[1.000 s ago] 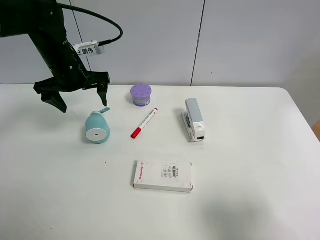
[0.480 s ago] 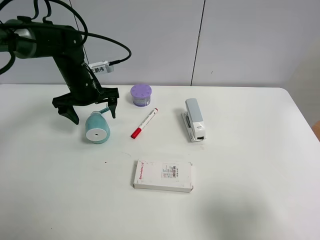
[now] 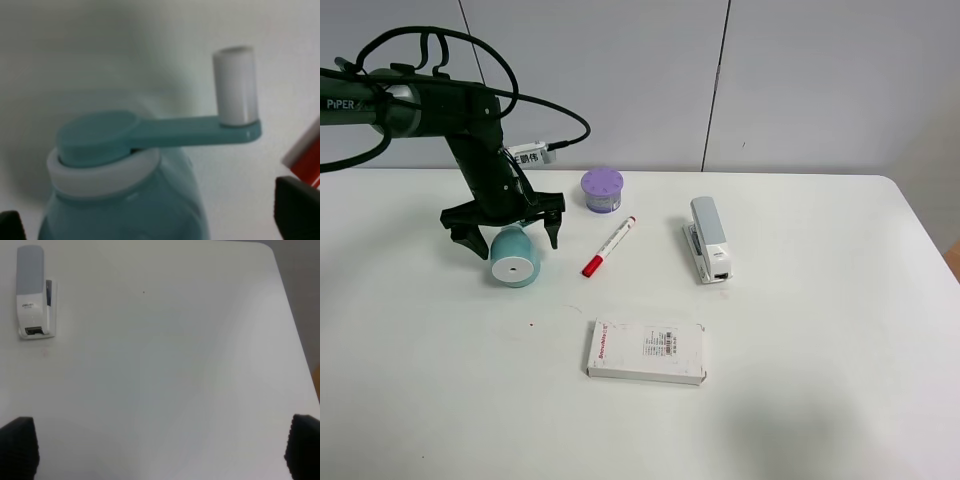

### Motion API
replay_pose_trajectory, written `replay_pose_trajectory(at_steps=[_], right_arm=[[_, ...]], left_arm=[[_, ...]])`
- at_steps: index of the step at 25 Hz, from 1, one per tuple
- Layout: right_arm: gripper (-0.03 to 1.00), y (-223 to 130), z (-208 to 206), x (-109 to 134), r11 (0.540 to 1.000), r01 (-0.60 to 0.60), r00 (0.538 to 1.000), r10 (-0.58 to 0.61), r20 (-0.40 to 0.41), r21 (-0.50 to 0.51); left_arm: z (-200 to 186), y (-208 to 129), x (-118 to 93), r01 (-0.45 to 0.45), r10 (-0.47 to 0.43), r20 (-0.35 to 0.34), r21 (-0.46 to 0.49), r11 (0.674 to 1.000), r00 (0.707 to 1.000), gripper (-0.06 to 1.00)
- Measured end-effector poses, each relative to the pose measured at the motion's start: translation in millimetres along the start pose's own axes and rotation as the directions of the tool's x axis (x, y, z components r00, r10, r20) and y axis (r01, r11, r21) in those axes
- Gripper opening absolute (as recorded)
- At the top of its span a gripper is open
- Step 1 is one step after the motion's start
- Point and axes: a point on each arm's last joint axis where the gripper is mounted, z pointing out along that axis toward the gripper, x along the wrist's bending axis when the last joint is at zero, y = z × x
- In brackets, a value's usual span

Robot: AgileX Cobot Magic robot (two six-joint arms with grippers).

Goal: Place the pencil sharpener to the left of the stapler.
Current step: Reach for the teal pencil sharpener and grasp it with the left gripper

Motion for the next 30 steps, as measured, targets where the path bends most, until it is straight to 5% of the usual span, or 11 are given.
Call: replay_pose_trajectory(at_steps=[25,30], right_arm=[[0.99,0.0,0.0,0.0,1.000,-0.001,1.000,0.001,0.000,0.000],[0.99,0.0,0.0,0.0,1.000,-0.001,1.000,0.001,0.000,0.000]], left_arm=[[30.8,-12.1,8.8,-0.011,0.013,-0.034,0.066,0.998,0.999,0.99],[31.2,-10.5,7.5,-0.008,0.009,-0.019,0.046,0.999,1.000,0.80]])
